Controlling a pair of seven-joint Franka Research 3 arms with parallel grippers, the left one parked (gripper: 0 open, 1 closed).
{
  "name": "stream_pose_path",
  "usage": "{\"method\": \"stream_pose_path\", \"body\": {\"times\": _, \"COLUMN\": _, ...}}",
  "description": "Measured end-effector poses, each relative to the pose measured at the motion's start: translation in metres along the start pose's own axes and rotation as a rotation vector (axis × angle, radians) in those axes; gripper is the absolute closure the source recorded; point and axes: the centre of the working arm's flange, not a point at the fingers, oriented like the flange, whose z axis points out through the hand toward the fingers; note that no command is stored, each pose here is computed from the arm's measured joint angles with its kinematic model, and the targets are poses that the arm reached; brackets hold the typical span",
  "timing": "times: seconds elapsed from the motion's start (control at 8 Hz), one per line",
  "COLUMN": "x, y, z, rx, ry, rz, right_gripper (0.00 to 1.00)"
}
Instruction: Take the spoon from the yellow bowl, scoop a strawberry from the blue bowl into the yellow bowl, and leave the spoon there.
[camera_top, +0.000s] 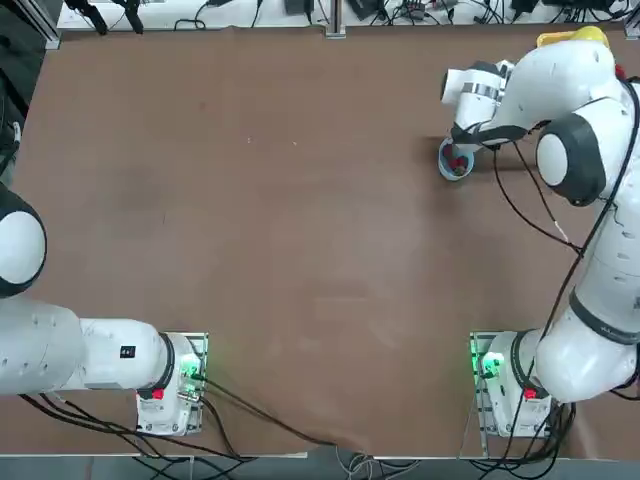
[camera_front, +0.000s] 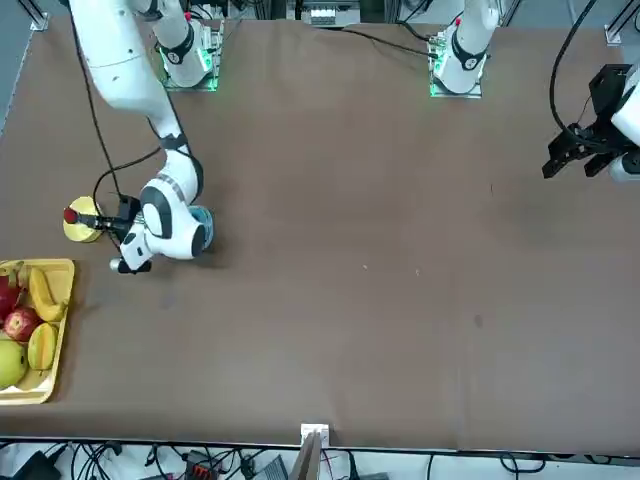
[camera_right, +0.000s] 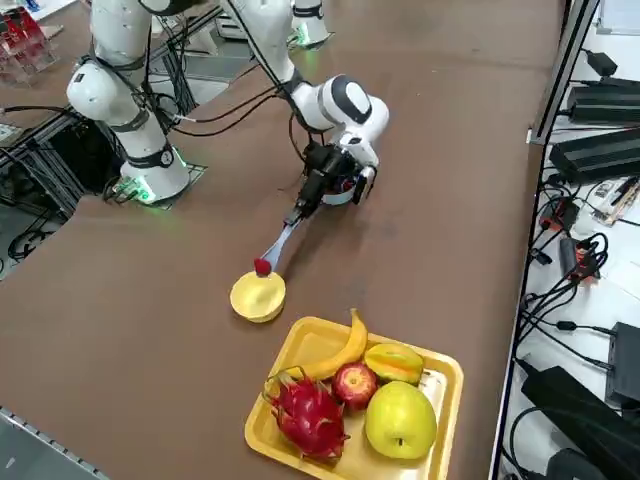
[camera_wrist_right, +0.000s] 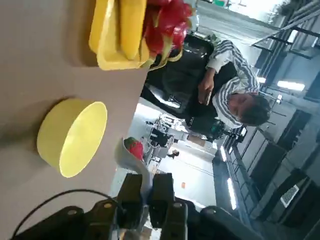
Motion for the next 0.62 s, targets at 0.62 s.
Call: {"method": "stream_pose_path", "body": {"times": 0.62, "x": 0.007, "y": -0.019, "z": 0.003, "rx": 0.026, "ry": 0.042, "rz": -0.270, "right_gripper": 0.89}}
